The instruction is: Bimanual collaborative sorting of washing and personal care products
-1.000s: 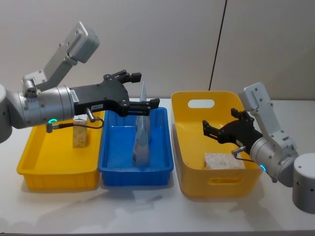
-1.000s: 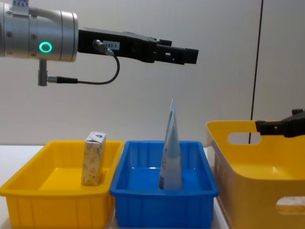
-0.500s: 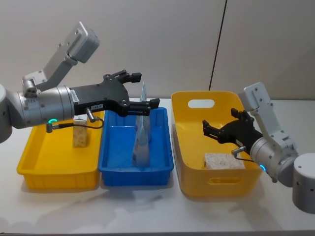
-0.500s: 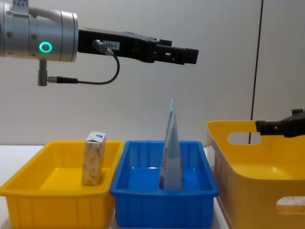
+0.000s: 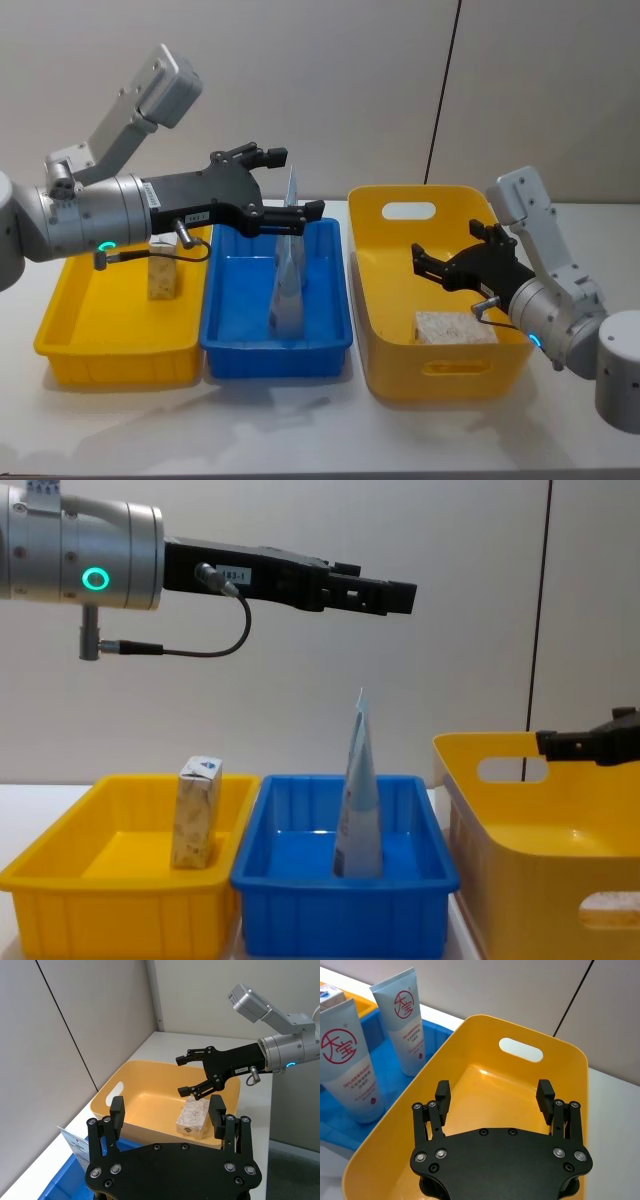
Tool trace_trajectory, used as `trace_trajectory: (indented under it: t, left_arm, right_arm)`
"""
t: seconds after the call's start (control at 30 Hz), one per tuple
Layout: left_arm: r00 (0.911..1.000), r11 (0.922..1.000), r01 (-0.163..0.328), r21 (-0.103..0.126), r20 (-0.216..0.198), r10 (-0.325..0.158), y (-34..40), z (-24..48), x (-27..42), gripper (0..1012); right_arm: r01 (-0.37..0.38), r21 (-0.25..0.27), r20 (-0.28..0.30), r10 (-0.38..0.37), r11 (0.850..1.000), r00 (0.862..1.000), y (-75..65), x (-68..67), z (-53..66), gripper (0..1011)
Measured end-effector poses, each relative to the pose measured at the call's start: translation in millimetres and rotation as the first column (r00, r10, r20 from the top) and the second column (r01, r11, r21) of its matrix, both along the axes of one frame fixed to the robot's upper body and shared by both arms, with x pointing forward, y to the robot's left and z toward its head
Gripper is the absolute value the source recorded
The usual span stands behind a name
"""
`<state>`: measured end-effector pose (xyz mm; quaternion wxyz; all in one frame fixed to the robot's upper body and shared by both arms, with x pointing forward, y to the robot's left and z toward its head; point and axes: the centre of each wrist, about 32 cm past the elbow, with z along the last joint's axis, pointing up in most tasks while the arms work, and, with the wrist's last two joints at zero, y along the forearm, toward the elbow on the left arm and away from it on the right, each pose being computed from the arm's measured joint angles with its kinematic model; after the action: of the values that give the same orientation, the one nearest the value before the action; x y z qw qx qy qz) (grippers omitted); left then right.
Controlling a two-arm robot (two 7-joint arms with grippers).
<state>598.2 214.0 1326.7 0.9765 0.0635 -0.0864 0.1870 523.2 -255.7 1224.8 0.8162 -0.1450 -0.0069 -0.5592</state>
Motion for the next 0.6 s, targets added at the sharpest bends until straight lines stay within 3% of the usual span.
trace_trajectory:
  t: [0.3, 0.6]
  left_arm:
    - [1.0000, 1.0000, 0.000, 0.000, 0.000, 0.000, 0.0, 0.0, 0.0, 1001]
    - [1.0000, 1.0000, 0.000, 0.000, 0.000, 0.000, 0.0, 0.0, 0.0, 1001]
  right_arm:
    - [-0.053, 0.026, -0.003, 0.053, 0.998, 0.999, -1.8, -1.5, 5.2, 1004]
    - [-0.156, 0.056, 0.002, 0.156, 0.986, 0.988, -1.5, -5.5, 13.9, 1004]
